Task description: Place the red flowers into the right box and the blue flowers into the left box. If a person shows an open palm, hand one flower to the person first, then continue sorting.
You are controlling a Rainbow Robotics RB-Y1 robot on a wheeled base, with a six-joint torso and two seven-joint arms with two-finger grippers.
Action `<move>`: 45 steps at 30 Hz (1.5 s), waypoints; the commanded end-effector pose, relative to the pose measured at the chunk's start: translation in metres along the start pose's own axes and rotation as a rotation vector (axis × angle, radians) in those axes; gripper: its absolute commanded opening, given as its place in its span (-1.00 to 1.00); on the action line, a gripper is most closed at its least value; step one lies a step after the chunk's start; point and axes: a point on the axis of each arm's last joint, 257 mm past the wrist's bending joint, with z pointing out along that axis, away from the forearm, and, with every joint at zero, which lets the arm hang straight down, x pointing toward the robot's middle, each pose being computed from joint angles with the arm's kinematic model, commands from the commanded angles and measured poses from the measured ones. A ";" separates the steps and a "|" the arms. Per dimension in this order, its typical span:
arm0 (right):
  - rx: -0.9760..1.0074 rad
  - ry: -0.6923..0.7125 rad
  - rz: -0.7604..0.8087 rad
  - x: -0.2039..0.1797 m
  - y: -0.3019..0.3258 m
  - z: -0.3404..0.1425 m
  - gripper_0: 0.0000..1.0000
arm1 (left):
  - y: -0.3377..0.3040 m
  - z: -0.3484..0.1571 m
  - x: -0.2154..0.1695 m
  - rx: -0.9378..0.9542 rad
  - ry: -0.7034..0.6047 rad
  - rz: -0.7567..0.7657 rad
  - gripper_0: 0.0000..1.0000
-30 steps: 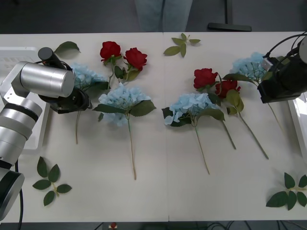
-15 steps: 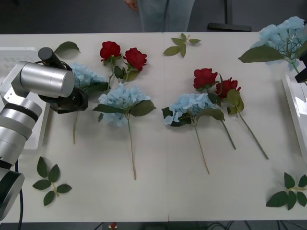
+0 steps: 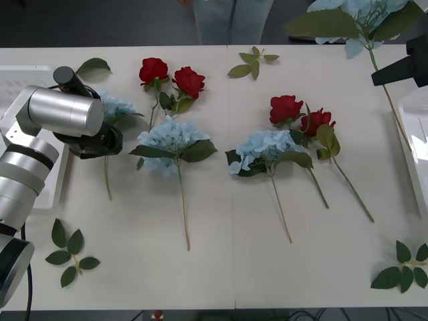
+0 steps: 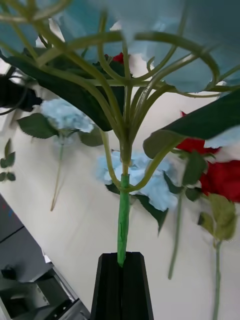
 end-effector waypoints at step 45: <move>-0.329 -0.727 -0.228 -0.124 0.226 0.106 -1.00 | 0.259 -0.130 -0.039 -0.348 0.022 0.077 -1.00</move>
